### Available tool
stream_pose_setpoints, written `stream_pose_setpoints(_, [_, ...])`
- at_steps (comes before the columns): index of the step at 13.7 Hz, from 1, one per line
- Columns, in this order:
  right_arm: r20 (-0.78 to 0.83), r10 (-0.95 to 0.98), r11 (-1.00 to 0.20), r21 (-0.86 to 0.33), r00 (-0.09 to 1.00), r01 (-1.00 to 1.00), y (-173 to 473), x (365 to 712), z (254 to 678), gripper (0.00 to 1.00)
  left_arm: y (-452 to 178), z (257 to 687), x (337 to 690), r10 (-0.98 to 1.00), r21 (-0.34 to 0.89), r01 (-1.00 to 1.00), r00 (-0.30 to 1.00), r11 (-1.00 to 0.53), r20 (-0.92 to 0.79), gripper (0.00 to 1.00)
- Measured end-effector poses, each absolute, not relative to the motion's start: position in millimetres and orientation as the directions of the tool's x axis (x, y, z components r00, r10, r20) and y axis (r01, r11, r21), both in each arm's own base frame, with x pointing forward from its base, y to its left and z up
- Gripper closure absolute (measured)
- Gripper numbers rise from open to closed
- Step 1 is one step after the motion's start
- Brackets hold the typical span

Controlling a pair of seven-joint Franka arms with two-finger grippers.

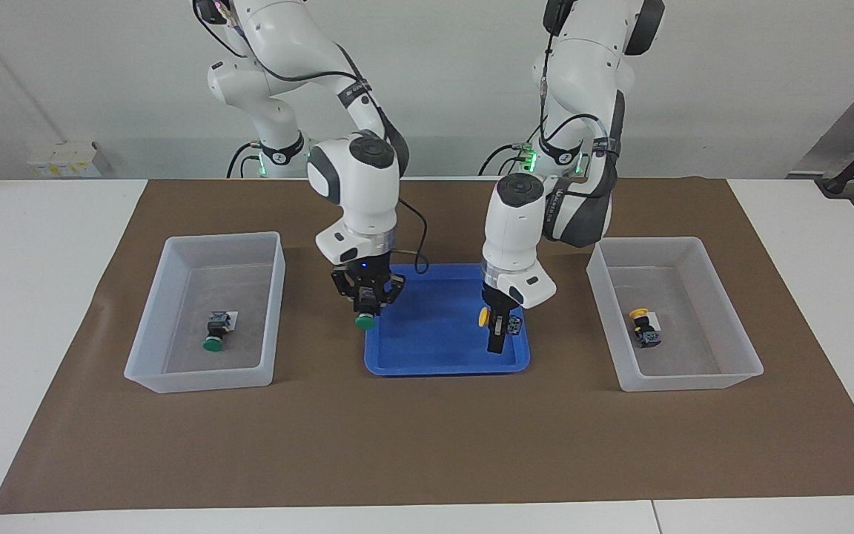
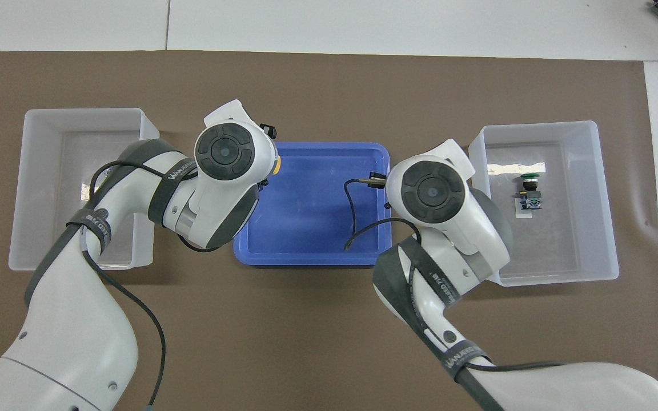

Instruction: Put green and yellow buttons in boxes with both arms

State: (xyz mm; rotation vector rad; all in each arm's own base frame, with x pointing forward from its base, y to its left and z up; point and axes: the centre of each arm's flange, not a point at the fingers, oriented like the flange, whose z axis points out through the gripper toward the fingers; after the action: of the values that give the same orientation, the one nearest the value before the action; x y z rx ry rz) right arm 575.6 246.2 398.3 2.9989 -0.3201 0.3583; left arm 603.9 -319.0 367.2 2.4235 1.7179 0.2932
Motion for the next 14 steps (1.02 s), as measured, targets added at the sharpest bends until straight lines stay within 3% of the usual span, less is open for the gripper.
stream_pose_setpoints(5, [0.166,-0.093,-0.976,0.181,0.982,-0.123,112.3,581.7,432.4,0.58,-230.7,403.7,637.4,0.89,0.182,0.871,0.445,-0.457,0.103,1.0])
stream_pose_setpoints(10, [0.069,0.026,-0.987,0.163,0.997,0.014,14.0,571.2,413.0,0.58,-132.2,433.6,666.1,0.788,0.133,0.776,0.611,-0.616,0.082,1.0])
stream_pose_setpoints(14, [0.082,0.062,-0.986,0.161,0.995,0.048,-51.4,564.4,389.2,0.58,-61.5,435.0,675.3,0.672,0.123,0.662,0.737,-0.739,0.074,1.0])
